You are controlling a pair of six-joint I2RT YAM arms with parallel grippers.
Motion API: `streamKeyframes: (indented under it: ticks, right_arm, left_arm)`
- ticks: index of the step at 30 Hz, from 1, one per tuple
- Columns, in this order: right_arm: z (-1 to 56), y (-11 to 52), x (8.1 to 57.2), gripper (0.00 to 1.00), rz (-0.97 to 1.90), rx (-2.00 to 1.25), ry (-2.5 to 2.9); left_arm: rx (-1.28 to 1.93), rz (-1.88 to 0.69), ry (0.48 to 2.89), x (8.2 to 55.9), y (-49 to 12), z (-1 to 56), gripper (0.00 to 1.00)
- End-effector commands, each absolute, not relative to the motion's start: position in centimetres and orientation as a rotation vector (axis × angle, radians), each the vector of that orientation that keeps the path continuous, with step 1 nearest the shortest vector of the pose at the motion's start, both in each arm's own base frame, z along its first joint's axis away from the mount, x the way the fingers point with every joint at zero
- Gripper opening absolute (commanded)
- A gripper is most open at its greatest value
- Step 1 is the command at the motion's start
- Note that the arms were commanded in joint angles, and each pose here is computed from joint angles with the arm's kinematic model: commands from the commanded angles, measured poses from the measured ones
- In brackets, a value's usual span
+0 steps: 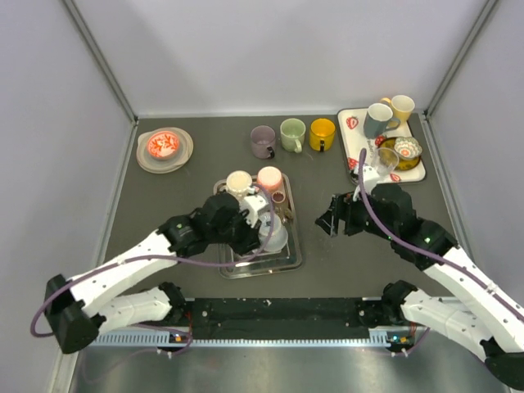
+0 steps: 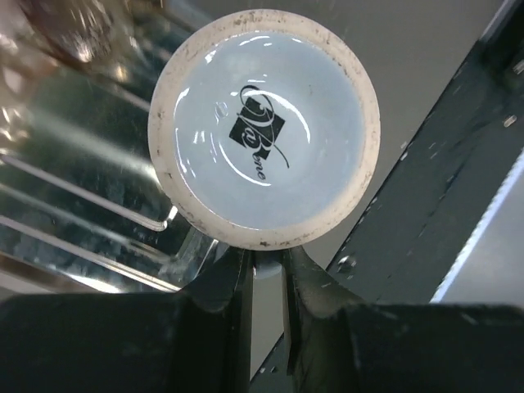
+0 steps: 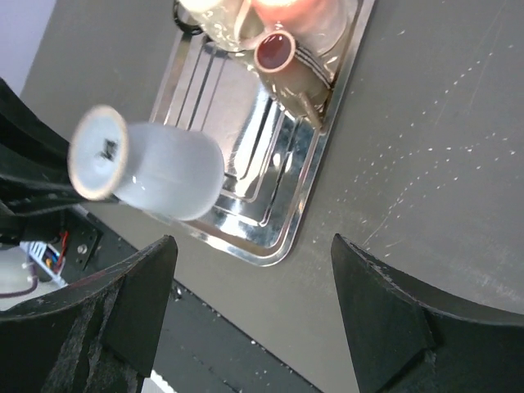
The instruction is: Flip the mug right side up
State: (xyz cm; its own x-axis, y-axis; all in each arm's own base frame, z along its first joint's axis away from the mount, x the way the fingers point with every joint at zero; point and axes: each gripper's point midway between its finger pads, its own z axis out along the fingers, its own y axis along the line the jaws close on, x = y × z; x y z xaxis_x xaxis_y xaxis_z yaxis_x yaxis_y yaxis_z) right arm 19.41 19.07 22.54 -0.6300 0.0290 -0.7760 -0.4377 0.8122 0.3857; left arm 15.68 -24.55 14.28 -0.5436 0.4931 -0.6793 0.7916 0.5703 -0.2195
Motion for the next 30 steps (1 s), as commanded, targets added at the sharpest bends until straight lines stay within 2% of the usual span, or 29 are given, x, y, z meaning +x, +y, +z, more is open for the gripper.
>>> streamKeyframes:
  ticks: [1,2,4,5,16,24,30]
  right_arm:
    - [25.7,20.2,17.9,0.76,0.897,-0.294,2.005]
    - [26.0,20.3,17.6,0.77,0.925,-0.294,1.99]
    - [27.0,20.5,17.1,0.77,0.983,-0.273,1.94]
    - [27.2,20.7,16.8,0.77,1.019,-0.275,1.925]
    - [28.9,23.7,12.9,0.79,1.472,-0.29,1.747]
    - [31.6,24.9,10.9,0.82,1.755,-0.315,1.53]
    - [32.1,25.6,11.7,0.86,1.83,-0.271,1.487]
  left_arm:
    - [0.831,-0.971,1.897,16.1,-27.5,22.9,0.0]
    - [0.759,-1.043,1.782,16.3,-28.0,25.9,0.0]
    - [0.679,-1.136,1.712,16.0,-28.5,27.2,0.0]
    - [0.627,-1.19,1.582,16.0,-28.5,30.2,0.0]
    - [0.326,-1.537,1.275,14.6,-27.7,37.1,0.0]
    - [0.168,-1.706,1.123,14.3,-26.6,38.6,0.0]
    - [0.159,-1.807,1.079,13.5,-26.7,39.2,0.0]
